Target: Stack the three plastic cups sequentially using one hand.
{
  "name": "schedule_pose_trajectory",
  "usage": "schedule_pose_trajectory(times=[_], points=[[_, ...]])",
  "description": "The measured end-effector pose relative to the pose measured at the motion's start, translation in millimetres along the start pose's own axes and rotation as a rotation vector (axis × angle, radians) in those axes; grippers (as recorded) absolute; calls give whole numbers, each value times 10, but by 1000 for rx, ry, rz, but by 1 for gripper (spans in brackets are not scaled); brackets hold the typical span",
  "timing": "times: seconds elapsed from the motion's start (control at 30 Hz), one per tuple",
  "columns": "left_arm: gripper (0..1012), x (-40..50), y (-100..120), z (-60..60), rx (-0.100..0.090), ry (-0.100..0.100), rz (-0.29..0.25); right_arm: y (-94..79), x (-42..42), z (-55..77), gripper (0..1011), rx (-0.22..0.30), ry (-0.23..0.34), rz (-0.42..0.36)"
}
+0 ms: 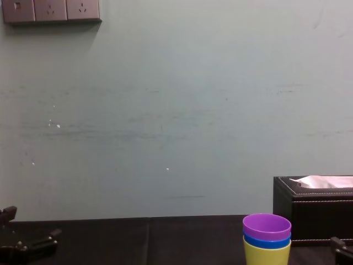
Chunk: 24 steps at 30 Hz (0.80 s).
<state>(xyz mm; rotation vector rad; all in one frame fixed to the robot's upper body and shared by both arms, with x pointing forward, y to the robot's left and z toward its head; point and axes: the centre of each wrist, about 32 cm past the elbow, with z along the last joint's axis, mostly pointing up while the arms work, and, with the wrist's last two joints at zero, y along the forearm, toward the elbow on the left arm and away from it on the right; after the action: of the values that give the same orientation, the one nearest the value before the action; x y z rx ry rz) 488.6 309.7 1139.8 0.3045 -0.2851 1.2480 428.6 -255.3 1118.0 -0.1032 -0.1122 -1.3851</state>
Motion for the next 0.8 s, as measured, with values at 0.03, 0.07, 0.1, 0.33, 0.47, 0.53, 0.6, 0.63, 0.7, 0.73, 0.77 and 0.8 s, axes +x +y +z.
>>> schedule_pose_trajectory(times=[0.03, 0.07, 0.1, 0.33, 0.47, 0.53, 0.6, 0.63, 0.7, 0.73, 0.77, 0.8], points=[[1000, 0, 0, 0, 0, 0, 0, 0, 0, 0, 1003, 0, 0, 0], [1000, 0, 0, 0, 0, 0, 0, 0, 0, 1, 1003, 0, 0, 0], [1000, 0, 0, 0, 0, 0, 0, 1, 0, 1, 1003, 0, 1, 0], [1000, 0, 0, 0, 0, 0, 0, 2, 0, 3, 1003, 0, 2, 1], [1000, 0, 0, 0, 0, 0, 0, 3, 1, 4, 1003, 1, 2, 2], [1000, 0, 0, 0, 0, 0, 0, 4, 1, 5, 1003, 1, 2, 2], [1000, 0, 0, 0, 0, 0, 0, 4, 1, 5, 1003, 1, 2, 2], [1000, 0, 0, 0, 0, 0, 0, 5, 1, 5, 1003, 1, 2, 2], [1000, 0, 0, 0, 0, 0, 0, 5, 1, 6, 1003, 1, 3, 2], [1000, 0, 0, 0, 0, 0, 0, 5, 1, 6, 1003, 1, 3, 2], [1000, 0, 0, 0, 0, 0, 0, 5, 1, 6, 1003, 1, 3, 2], [1000, 0, 0, 0, 0, 0, 0, 5, 1, 6, 1003, 1, 3, 2]])
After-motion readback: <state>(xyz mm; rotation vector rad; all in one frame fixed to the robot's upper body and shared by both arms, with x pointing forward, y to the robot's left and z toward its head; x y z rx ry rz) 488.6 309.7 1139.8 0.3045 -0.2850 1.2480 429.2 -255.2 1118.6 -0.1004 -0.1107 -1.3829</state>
